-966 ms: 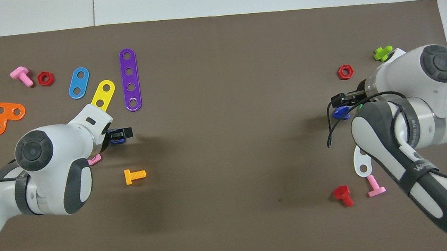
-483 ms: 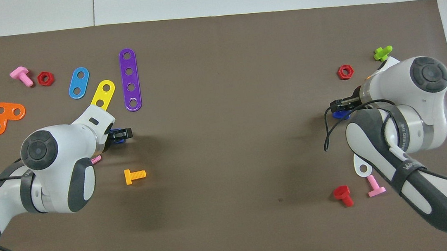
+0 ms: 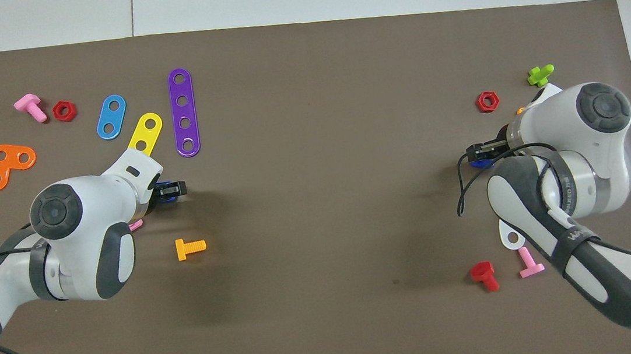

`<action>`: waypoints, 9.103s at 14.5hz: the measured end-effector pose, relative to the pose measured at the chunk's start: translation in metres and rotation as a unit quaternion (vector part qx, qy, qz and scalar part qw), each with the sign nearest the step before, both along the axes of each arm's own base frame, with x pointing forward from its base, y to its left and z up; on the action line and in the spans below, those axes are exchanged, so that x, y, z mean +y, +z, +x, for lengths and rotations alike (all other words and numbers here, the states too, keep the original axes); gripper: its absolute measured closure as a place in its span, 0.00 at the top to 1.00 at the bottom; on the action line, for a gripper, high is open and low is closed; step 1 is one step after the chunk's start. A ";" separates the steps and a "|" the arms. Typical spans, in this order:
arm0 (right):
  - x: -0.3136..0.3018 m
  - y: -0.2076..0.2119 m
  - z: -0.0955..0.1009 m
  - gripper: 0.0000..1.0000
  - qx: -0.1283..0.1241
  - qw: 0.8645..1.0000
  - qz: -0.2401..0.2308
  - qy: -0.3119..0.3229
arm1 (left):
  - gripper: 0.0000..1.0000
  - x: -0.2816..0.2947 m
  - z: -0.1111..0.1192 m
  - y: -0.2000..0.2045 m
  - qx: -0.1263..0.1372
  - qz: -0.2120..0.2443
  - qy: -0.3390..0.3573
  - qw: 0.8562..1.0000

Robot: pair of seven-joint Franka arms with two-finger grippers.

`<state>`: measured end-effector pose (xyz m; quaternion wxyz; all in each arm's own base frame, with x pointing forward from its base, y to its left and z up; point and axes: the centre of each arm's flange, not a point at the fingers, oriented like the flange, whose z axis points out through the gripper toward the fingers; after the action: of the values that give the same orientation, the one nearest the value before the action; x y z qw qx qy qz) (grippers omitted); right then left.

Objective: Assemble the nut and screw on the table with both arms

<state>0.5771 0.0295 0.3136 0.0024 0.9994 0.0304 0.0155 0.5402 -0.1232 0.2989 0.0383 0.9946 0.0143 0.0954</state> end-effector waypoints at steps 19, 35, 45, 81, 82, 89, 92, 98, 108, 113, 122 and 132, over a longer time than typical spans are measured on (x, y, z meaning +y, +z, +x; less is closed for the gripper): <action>0.182 0.038 -0.019 0.19 -0.036 0.998 0.023 -0.043 | 0.47 -0.002 0.010 0.011 0.015 0.002 -0.001 1.000; 0.351 0.001 -0.045 0.23 -0.047 0.992 0.017 -0.113 | 0.47 -0.069 0.005 0.039 0.050 -0.004 0.027 0.998; 0.263 0.112 -0.023 0.99 -0.048 0.990 0.006 -0.131 | 0.47 -0.187 -0.033 0.066 0.033 -0.028 0.019 0.999; 0.006 0.277 -0.008 1.00 0.011 0.999 0.012 -0.028 | 0.47 -0.306 -0.059 0.024 0.074 -0.048 -0.005 0.996; 0.008 0.276 -0.008 0.99 0.012 1.000 0.010 -0.026 | 0.47 -0.306 -0.059 0.023 0.075 -0.048 -0.005 0.996; 0.010 0.275 -0.011 1.00 0.015 1.000 0.008 -0.023 | 0.65 -0.305 -0.059 0.023 0.075 -0.047 -0.004 0.996; 0.010 0.275 -0.011 1.00 0.015 1.000 0.008 -0.023 | 0.93 -0.304 -0.059 0.023 0.084 -0.039 -0.004 0.996; 0.010 0.275 -0.011 1.00 0.015 1.000 0.008 -0.023 | 0.94 -0.270 -0.028 0.077 0.134 -0.002 0.017 0.991; 0.010 0.275 -0.011 1.00 0.015 1.000 0.009 -0.023 | 0.94 -0.096 -0.018 0.177 0.246 0.038 -0.103 0.963; 0.010 0.275 -0.011 1.00 0.015 1.000 0.008 -0.023 | 0.94 -0.006 -0.027 0.187 0.260 0.061 -0.089 0.960; 0.010 0.275 -0.011 1.00 0.015 1.000 0.009 -0.023 | 1.00 0.091 -0.042 0.261 0.186 0.043 -0.014 0.981; 0.010 0.275 -0.011 1.00 0.015 1.000 0.009 -0.023 | 1.00 0.096 -0.014 0.288 0.077 0.037 -0.004 0.996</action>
<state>0.5660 0.0399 0.5885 -0.0063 1.0000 0.0073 0.0004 0.5263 -0.0271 0.5865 0.0005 0.9998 0.0100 0.0188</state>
